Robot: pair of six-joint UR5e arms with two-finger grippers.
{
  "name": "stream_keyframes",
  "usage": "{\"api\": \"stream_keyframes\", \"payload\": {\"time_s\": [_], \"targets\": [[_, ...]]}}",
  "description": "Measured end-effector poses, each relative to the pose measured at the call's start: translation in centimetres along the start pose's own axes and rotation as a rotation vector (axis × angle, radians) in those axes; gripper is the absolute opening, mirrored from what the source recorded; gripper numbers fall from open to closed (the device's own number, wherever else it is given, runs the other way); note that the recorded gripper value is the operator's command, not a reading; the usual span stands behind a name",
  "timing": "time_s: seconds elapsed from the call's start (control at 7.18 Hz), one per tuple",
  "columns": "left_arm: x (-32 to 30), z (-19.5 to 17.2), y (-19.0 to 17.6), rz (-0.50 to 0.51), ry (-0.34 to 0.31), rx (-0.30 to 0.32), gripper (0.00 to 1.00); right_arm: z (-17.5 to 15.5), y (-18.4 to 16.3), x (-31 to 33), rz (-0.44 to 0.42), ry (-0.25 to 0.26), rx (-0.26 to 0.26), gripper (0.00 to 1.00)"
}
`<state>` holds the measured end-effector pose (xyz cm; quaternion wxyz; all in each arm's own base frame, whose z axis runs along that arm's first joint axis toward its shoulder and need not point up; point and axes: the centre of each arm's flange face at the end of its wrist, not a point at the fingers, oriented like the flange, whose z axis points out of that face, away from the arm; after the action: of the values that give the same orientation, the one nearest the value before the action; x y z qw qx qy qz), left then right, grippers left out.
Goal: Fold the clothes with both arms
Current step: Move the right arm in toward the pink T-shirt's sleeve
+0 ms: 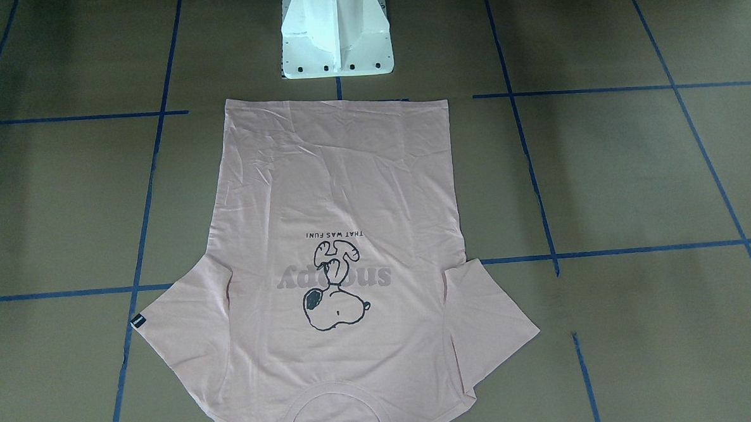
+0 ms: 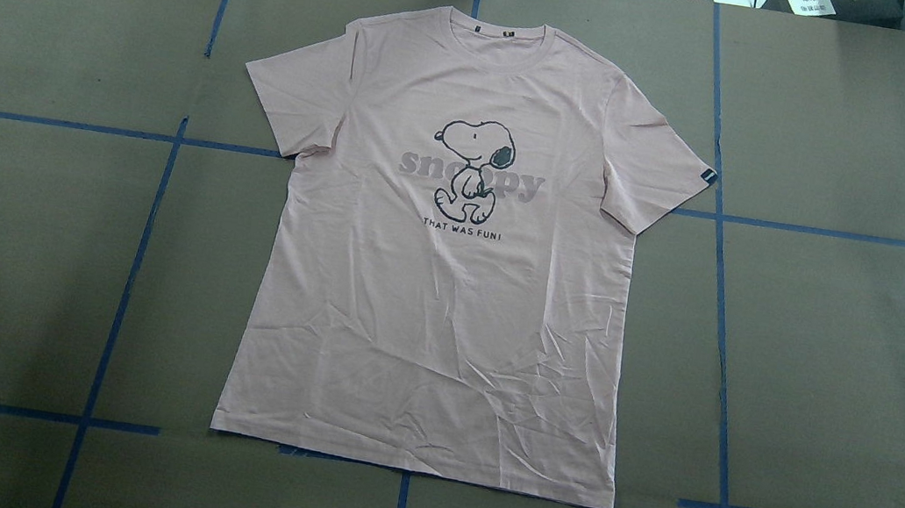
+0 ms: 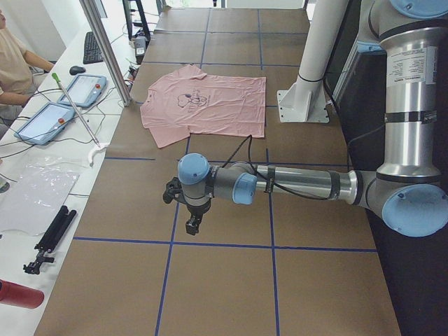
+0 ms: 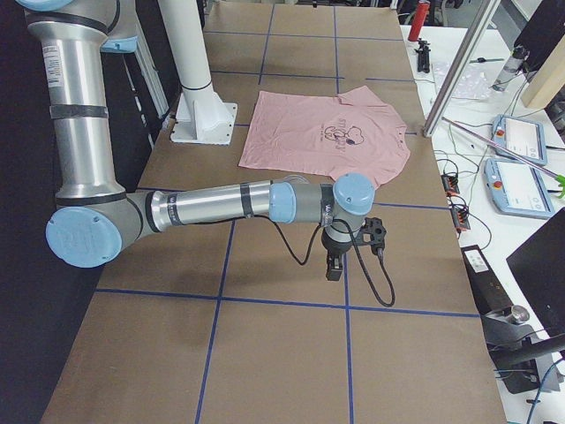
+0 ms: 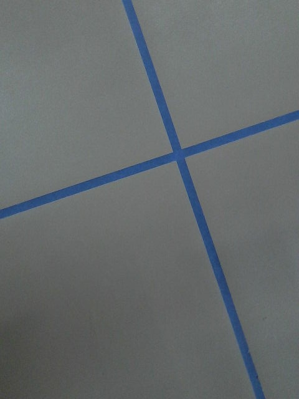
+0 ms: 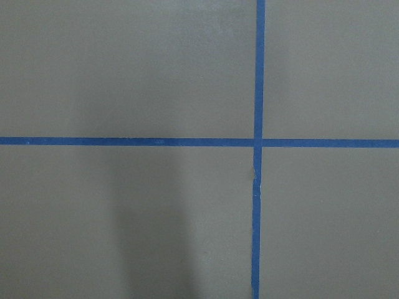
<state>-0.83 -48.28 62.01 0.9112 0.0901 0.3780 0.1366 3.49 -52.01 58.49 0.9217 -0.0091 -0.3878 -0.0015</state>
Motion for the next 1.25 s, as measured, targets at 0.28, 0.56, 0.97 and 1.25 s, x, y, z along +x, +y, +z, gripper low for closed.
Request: {"api": "stream_keyframes", "payload": {"time_s": [0.28,0.56,0.97,1.25], "targets": [[-0.1,-1.4,0.3,-0.001,-0.021,0.027,1.0,0.1,0.0,0.1,0.007,-0.002,-0.002,1.0],[0.6,-2.7,0.9,0.011,-0.046,0.047,1.0,0.0,0.0,-0.3,0.0,-0.03,0.007,1.0],[1.5,-3.0,2.2,0.023,-0.023,0.054,1.0,2.9,-1.8,-7.1,-0.11,-0.081,0.03,1.0],[2.2,-2.9,2.6,0.028,0.027,0.056,1.0,6.9,-5.7,-15.4,-0.048,-0.108,0.073,0.95]]}}
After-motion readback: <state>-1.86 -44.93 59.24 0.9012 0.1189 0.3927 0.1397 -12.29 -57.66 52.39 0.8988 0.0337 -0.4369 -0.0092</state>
